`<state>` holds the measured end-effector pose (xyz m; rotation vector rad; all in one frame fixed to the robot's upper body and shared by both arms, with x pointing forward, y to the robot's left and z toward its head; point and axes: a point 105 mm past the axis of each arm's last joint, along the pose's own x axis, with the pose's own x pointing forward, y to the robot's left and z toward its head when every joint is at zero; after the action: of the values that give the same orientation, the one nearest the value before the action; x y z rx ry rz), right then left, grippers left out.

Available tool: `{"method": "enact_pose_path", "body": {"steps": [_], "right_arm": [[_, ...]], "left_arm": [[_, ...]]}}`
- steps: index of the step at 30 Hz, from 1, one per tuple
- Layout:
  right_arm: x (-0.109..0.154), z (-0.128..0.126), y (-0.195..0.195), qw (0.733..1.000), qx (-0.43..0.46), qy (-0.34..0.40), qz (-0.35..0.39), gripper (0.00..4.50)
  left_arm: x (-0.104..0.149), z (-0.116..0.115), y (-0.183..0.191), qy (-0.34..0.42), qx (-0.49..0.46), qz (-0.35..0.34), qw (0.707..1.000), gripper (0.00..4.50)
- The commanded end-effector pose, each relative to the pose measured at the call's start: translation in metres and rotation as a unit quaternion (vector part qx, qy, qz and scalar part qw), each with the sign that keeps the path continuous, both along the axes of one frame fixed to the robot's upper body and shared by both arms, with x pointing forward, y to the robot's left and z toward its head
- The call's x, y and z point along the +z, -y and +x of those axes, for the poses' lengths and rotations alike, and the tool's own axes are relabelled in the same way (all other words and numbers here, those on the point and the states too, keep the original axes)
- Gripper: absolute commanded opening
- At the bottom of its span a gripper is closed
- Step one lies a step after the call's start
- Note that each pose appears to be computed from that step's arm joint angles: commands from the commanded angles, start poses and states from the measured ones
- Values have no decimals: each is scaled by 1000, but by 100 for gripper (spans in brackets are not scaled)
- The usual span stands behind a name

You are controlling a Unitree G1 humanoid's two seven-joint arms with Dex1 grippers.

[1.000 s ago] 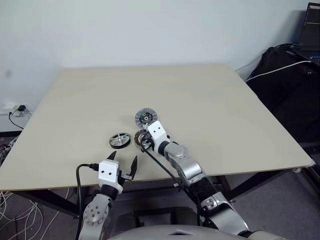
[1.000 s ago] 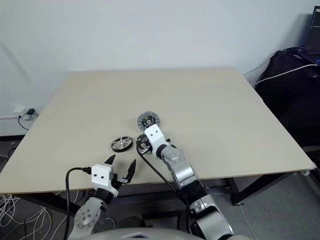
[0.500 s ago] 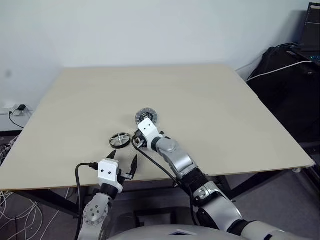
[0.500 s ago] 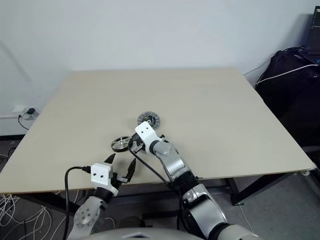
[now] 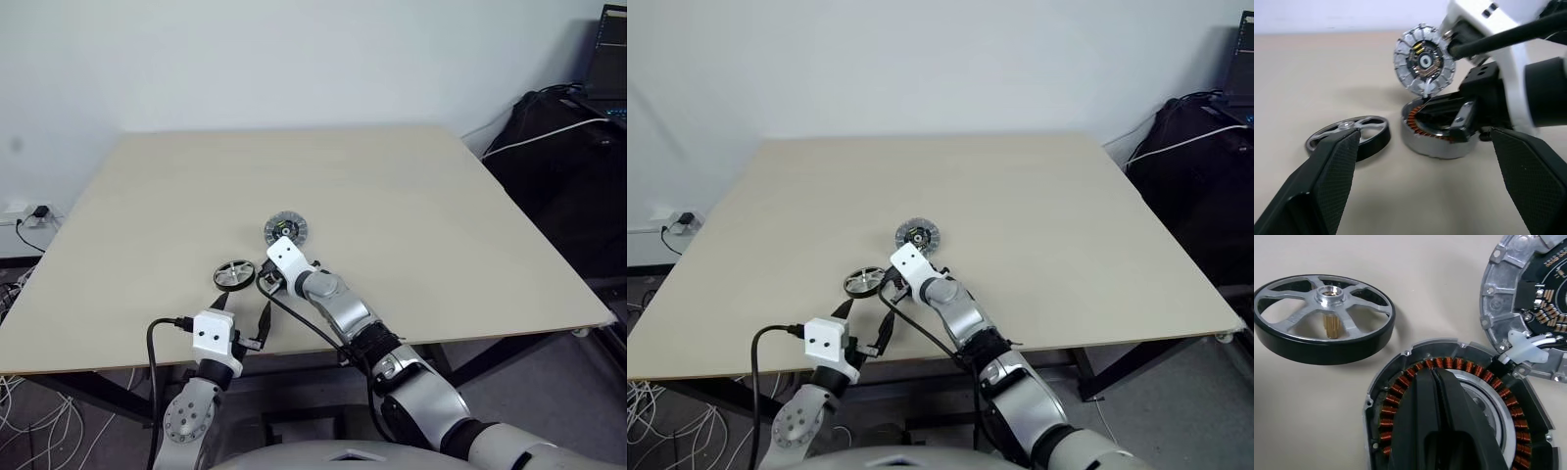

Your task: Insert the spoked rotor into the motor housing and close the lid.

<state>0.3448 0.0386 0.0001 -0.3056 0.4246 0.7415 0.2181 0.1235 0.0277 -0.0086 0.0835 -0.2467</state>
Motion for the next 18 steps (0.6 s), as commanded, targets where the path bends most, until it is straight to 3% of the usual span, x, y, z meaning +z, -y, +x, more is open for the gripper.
{"method": "enact_pose_path", "body": {"steps": [1, 18], "right_arm": [[23, 9, -7, 999, 2, 35, 19, 5], [16, 0, 29, 999, -22, 22, 14, 5]], "left_arm": [[17, 4, 2, 28, -2, 2, 1000, 450], [11, 4, -1, 21, -7, 4, 1000, 450]]}}
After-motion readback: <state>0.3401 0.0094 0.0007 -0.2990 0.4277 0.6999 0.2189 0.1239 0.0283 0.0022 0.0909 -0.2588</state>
